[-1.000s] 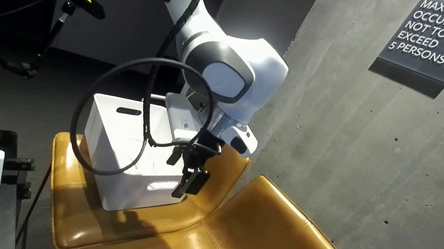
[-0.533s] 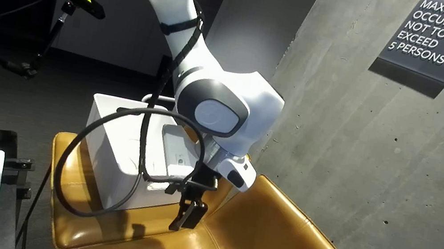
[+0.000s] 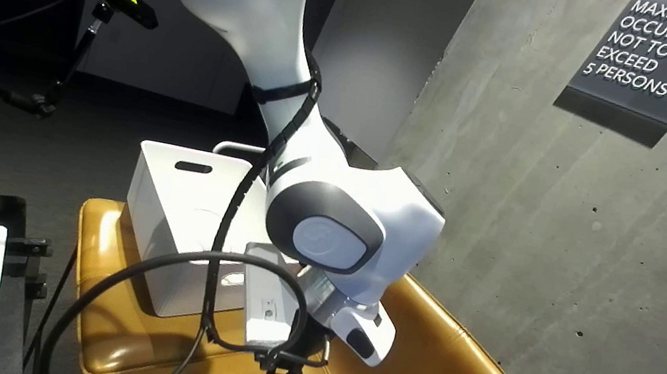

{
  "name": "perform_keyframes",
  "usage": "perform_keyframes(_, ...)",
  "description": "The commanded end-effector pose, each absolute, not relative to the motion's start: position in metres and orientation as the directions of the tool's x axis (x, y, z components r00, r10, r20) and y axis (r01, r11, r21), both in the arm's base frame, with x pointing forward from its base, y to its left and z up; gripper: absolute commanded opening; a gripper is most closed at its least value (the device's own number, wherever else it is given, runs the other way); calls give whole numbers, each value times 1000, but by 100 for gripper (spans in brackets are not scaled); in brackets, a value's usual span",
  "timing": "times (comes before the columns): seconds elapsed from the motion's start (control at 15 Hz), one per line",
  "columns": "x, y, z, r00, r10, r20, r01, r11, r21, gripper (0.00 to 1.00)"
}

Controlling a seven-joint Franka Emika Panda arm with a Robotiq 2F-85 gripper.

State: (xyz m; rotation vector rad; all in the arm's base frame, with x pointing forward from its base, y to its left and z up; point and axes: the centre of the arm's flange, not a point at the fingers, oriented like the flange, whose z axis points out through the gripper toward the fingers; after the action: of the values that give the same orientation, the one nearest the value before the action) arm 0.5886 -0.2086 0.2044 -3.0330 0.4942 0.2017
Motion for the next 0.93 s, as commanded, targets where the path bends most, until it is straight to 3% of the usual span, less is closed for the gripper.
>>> perform_keyframes(0.0, 590, -241, 186, 937, -323, -133, -328, -945, -12, 100)
perform_keyframes(0.87, 570, -274, 142, 924, -348, -159, -347, -937, 36, 100)
